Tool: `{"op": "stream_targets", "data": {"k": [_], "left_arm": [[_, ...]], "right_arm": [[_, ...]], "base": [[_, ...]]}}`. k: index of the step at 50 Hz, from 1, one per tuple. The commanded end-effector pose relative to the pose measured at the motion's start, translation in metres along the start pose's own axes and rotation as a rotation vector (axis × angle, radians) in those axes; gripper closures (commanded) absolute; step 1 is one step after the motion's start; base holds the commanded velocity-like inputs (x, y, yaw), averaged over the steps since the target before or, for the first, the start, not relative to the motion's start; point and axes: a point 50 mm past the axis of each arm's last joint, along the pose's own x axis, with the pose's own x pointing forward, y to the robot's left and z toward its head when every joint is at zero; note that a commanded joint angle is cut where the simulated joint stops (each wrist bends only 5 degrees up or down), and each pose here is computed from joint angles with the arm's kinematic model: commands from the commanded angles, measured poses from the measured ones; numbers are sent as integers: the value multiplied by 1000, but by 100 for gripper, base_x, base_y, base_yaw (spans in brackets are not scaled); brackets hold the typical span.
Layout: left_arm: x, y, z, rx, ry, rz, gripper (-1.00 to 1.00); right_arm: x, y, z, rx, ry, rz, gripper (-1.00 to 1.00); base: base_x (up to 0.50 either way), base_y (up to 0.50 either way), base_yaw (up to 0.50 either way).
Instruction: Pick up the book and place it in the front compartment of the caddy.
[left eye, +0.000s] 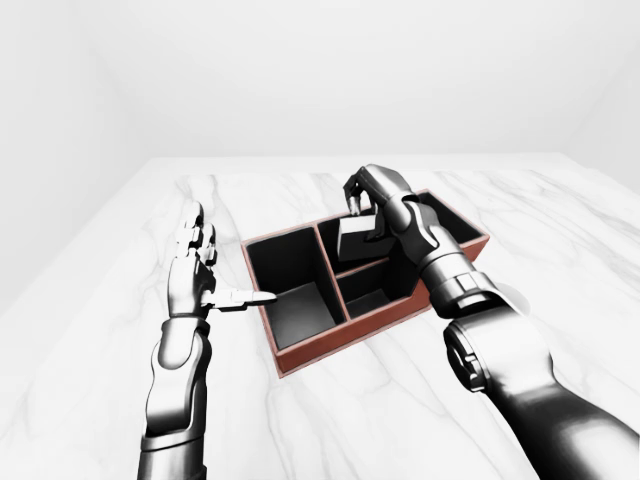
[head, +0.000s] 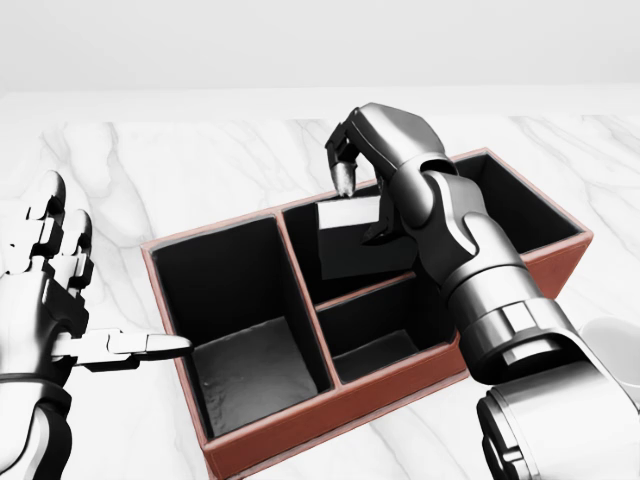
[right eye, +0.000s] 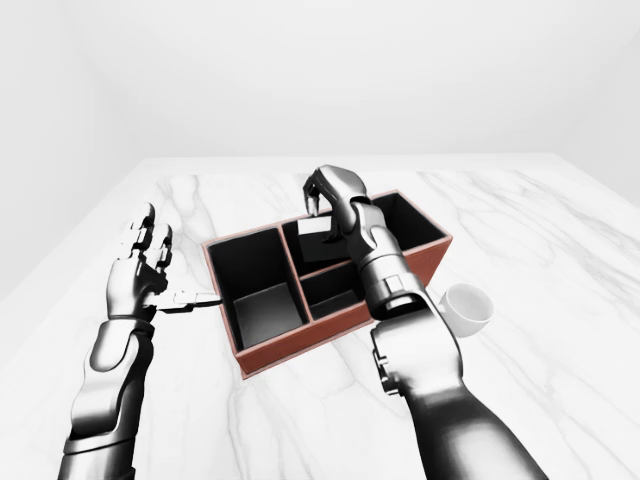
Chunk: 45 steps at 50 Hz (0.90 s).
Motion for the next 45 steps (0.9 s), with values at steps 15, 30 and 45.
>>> {"op": "stream_targets", "data": {"k": [15,30,45], "left_arm": [[-1,0,-2,2,7,0,-100],[0,0,-1,3,3,0,-100],[0,0,0,3,-1,1,-100]], "right_arm": [[2,-3,0,0,15,-69,100],[1,3,-3,-24,26,-73,100],[1,8,-3,-44,27,-64,100]], "base": [[0,0,0],[0,0,0],[0,0,0]]}}
